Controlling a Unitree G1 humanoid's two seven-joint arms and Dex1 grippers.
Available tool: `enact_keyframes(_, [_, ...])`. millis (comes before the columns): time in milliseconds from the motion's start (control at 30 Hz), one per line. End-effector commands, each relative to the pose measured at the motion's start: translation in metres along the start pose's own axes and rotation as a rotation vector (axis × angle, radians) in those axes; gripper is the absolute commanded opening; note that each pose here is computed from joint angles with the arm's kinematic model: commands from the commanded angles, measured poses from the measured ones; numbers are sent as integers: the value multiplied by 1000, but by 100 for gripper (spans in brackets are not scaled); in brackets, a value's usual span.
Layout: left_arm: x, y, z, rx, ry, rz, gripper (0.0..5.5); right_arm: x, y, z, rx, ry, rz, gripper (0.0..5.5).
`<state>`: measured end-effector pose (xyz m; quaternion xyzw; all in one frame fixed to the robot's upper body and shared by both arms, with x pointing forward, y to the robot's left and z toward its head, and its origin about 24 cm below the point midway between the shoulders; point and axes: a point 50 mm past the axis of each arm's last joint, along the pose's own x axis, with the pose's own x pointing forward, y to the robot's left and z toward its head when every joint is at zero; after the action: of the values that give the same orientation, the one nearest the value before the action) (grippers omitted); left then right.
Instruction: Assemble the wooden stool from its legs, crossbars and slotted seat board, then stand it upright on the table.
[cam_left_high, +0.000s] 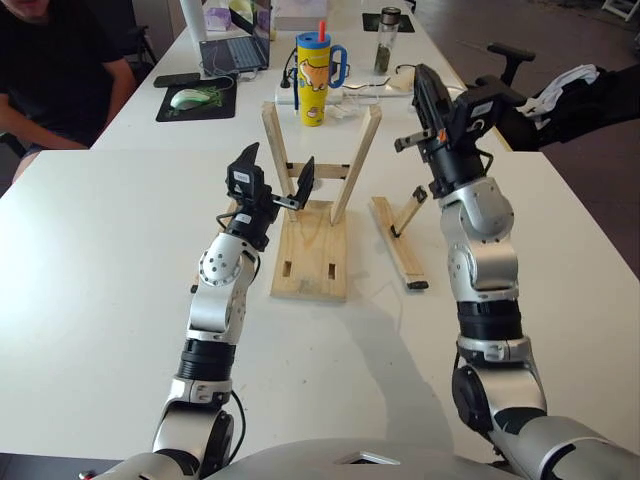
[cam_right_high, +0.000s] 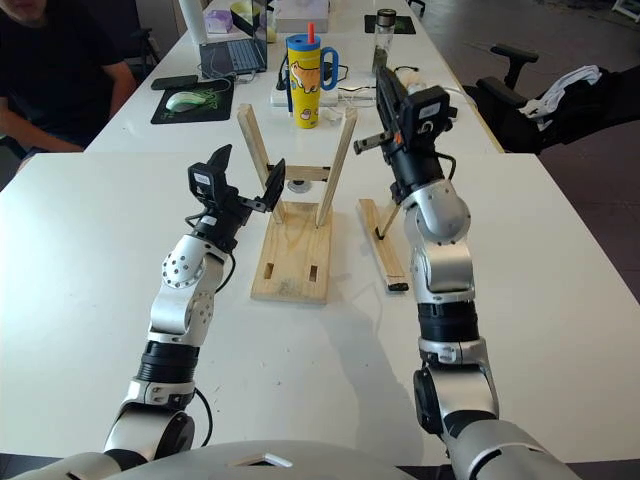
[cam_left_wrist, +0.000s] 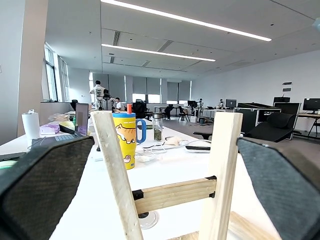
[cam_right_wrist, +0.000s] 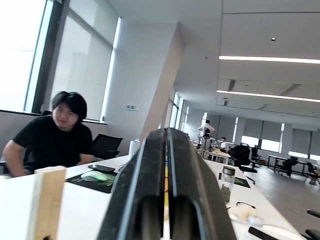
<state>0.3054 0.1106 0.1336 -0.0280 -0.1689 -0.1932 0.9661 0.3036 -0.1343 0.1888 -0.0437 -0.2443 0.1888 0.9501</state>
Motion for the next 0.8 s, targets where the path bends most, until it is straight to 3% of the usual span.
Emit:
enact_keyframes(33, [0,4,-1,-19,14,4,526,-53,18,-31,107,244,61,3])
enact_keyframes(267, [-7,8,-3,-74,15,5,540,-97,23,-65,228,563,30,91])
enact_keyframes(433, [-10,8,-7,-89,33,-4,540,-107,7,-81,230,726,-104,172])
enact_keyframes(700, [-9,6,-12,-102,55,-42,540,-111,-11,-101,162,887,-139,289])
enact_keyframes(800, [-8,3,-15,-104,72,-71,540,-108,-18,-110,173,927,-134,294])
